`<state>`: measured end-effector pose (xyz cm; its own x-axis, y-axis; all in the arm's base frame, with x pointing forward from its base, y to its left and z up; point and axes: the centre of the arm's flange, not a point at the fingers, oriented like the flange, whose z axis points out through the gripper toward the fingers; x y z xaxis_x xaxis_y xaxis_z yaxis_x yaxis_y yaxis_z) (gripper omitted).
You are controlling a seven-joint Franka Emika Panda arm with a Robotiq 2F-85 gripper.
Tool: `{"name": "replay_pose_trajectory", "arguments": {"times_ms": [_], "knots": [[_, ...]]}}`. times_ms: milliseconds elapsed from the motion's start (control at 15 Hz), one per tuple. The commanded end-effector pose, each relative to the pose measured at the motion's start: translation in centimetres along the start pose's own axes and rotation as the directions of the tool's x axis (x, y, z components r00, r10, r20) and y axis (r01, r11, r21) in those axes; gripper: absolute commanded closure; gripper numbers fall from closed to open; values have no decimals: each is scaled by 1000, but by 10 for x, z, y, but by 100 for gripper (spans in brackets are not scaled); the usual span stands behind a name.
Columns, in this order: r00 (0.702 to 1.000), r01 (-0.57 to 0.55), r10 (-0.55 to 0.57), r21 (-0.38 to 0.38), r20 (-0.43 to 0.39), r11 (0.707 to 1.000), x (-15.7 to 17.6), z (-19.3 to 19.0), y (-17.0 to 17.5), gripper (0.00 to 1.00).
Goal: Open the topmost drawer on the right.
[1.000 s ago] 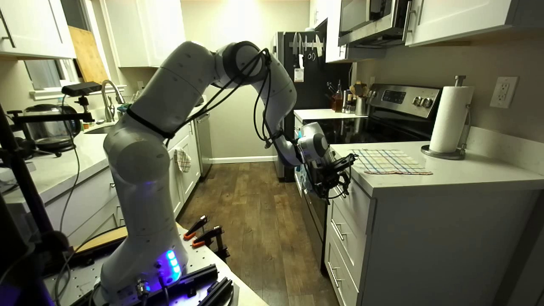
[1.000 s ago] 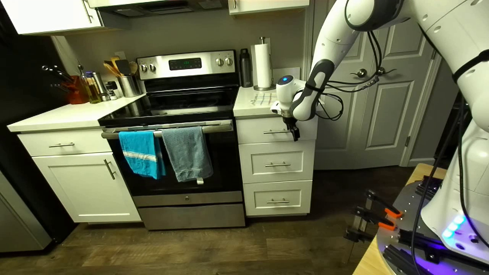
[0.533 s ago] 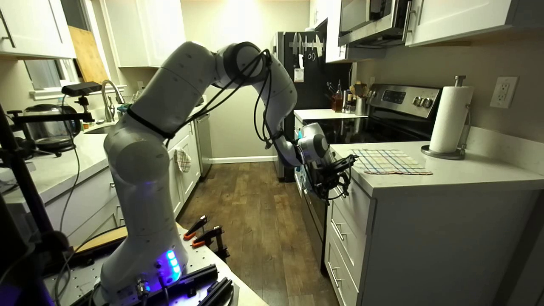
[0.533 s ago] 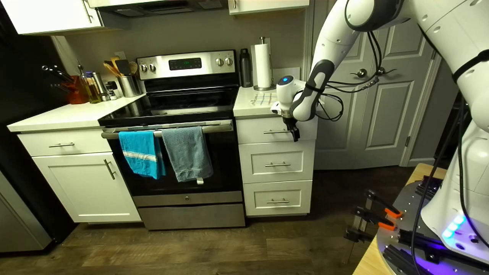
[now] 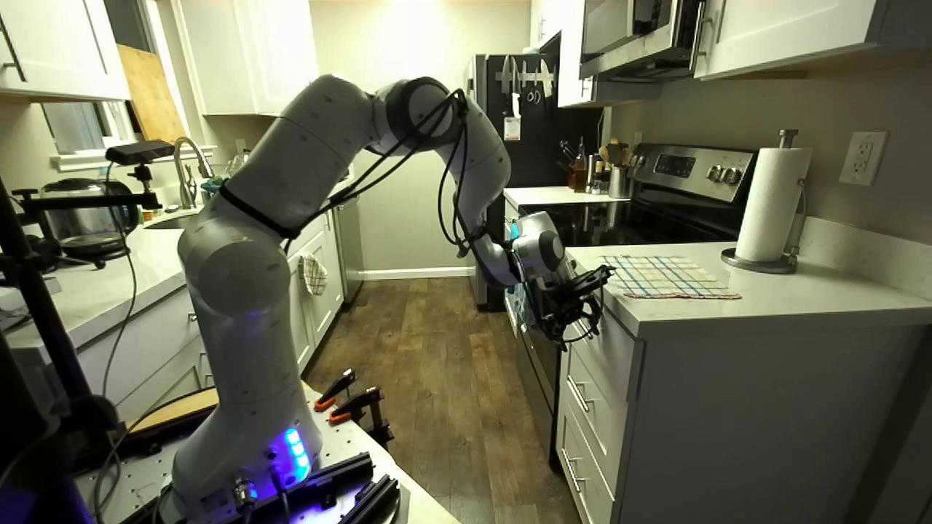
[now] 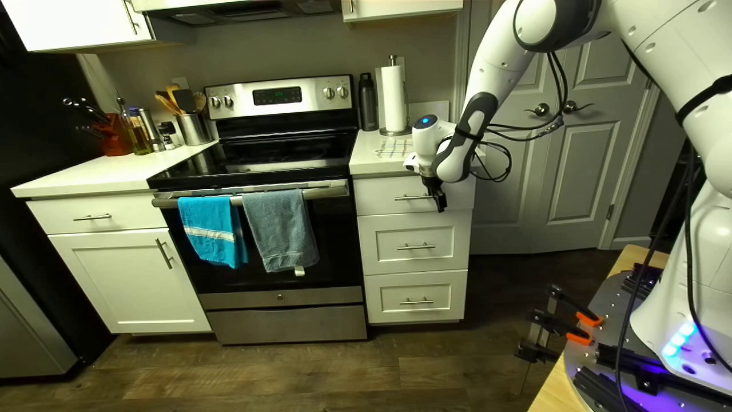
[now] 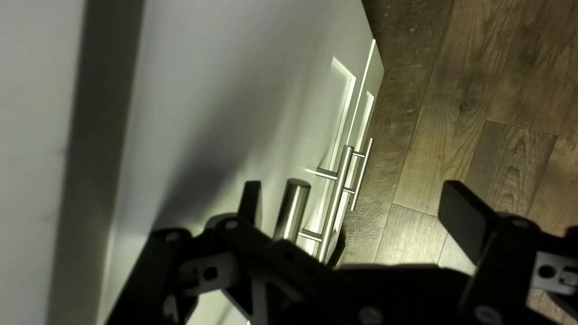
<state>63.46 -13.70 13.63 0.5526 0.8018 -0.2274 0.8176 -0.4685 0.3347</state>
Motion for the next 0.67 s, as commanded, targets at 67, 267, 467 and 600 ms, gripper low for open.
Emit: {"name": "replay_pose_trajectory", "arguments": {"times_ms": [67,267,467,600], "knots": [[1000,-21,21,26,-8,999,0,13,3,0],[999,-29,29,53,-15,998,0,20,0,0],[998,-49,51,62,-22,997,0,20,2,0],[998,-52,53,64,-23,997,1,19,1,0]]}}
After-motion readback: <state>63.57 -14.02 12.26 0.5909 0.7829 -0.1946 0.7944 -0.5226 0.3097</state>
